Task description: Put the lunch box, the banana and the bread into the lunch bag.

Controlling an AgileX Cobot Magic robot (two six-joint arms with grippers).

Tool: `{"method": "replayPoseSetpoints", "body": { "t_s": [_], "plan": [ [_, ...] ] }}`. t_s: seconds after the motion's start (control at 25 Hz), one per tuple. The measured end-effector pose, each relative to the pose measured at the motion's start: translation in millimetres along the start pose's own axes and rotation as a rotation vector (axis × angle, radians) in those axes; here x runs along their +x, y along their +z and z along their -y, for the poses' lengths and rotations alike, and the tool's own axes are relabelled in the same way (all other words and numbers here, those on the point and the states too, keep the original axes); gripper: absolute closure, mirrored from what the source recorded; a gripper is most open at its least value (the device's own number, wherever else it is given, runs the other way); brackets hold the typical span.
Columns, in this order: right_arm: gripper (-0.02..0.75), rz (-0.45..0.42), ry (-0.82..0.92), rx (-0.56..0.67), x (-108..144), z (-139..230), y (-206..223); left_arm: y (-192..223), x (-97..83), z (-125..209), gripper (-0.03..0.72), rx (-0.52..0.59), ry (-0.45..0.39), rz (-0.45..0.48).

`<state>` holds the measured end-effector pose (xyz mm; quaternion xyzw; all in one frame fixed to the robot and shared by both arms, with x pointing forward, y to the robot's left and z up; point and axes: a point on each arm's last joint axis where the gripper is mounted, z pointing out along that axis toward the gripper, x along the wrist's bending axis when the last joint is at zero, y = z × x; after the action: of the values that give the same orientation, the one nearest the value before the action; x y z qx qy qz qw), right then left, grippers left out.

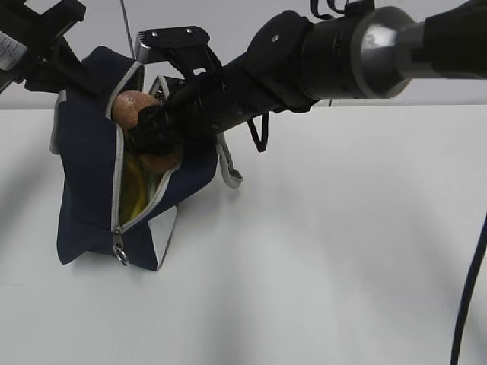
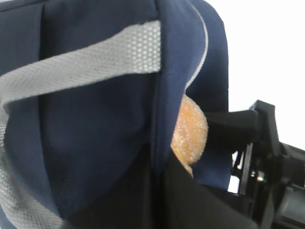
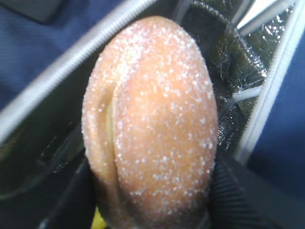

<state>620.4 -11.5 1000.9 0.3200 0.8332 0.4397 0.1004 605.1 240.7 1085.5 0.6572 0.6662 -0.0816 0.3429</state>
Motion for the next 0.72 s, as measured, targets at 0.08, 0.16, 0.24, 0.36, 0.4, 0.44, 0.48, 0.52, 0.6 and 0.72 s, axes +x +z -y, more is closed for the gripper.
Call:
{"method": "replayPoseSetpoints", "body": {
  "t_s": [0.08, 0.16, 0.24, 0.36, 0.4, 0.44, 0.48, 0.52, 0.6, 0.72],
  "plan": [
    [0.250, 0.000, -0.003, 0.000, -1.6, 0.0, 4.9, 0.0, -0.1, 0.2, 0.691, 0.002, 0.000, 0.001],
    [0.178, 0.001, -0.013, -0.012, -2.5, -3.9, 6.4, 0.0, -0.1, 0.2, 0.691, 0.002, 0.000, 0.001],
    [0.123, 0.000, -0.027, -0.033, -2.3, -12.2, 4.3, 0.0, -0.1, 0.2, 0.691, 0.003, 0.000, 0.001],
    [0.092, -0.017, -0.074, -0.035, -0.1, -21.9, 0.0, 0.0, -0.2, 0.5, 0.691, 0.006, 0.000, 0.002],
    [0.089, -0.019, -0.096, -0.027, 0.1, -22.8, -0.7, 0.0, -0.2, 0.5, 0.691, 0.006, 0.000, 0.002],
    [0.088, -0.025, -0.112, -0.014, 0.7, -22.1, -1.0, 0.0, -0.2, 0.5, 0.691, 0.006, 0.000, 0.002],
    [0.088, -0.031, -0.123, -0.001, 1.2, -20.9, -1.0, 0.0, -0.2, 0.5, 0.691, 0.006, 0.000, 0.002],
    [0.088, -0.034, -0.139, 0.013, 1.4, -19.5, -1.0, 0.0, -0.2, 0.6, 0.691, 0.006, 0.000, 0.002],
    [0.090, -0.035, -0.168, 0.032, 2.0, -19.4, -3.8, 0.0, -0.2, 0.6, 0.691, 0.006, 0.000, 0.002],
    [0.116, -0.028, -0.216, 0.036, 5.2, -27.4, -18.1, 0.0, -0.2, 0.6, 0.691, 0.006, 0.000, 0.002]
  ]
}}
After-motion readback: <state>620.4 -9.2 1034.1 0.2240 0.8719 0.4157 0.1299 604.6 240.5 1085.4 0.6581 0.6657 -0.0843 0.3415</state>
